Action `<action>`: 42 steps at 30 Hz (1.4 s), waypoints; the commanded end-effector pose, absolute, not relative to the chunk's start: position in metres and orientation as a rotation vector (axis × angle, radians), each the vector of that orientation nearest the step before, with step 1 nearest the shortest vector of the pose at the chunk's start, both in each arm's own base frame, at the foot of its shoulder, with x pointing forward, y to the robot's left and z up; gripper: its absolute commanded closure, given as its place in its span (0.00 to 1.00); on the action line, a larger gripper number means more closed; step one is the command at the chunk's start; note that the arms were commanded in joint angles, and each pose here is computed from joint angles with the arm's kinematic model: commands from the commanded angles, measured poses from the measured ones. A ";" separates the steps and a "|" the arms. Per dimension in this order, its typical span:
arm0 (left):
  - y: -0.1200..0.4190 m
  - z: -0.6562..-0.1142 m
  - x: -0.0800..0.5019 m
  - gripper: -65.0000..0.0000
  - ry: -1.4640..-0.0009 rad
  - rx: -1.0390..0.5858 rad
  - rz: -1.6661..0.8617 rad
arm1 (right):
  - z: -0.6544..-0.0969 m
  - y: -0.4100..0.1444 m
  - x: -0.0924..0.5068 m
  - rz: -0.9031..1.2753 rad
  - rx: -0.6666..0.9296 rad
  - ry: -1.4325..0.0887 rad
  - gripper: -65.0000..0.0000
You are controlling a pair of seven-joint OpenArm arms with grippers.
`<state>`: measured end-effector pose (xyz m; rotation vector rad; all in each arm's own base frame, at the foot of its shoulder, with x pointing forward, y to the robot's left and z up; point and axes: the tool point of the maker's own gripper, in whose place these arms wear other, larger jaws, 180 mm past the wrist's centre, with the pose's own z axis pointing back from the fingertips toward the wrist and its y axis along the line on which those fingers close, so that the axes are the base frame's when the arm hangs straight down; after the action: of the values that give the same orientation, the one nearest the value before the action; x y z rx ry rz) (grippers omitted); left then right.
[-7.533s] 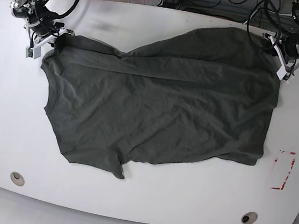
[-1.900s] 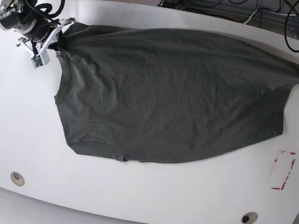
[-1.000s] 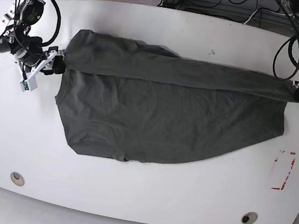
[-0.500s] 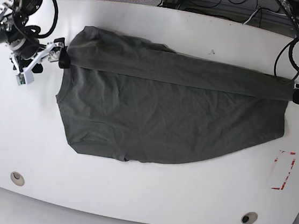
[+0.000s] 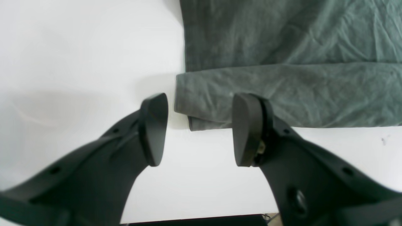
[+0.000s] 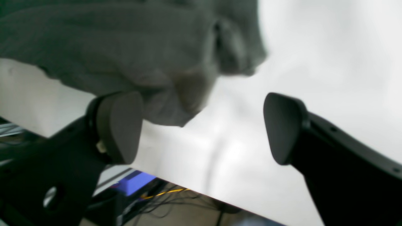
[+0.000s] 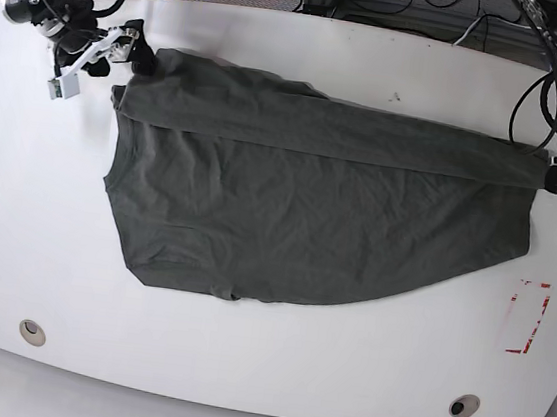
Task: Layout the t-shirt on the table in an organized manner, then fold the t-shirt properly
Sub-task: 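Release the shirt edge with the right gripper and raise it, then lower the right gripper onto the shirt edge and grasp the fabric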
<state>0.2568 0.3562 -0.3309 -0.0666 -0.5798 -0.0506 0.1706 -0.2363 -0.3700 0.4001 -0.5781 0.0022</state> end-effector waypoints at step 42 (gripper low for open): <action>0.375 -0.306 0.264 0.53 -0.628 -0.008 -0.072 | -0.414 -0.158 0.156 0.034 0.656 -0.456 0.89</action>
<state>0.2562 0.3687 -0.3215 -0.0317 -0.5826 -0.0574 0.1532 -0.1535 -0.4184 0.6636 -0.4400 0.0237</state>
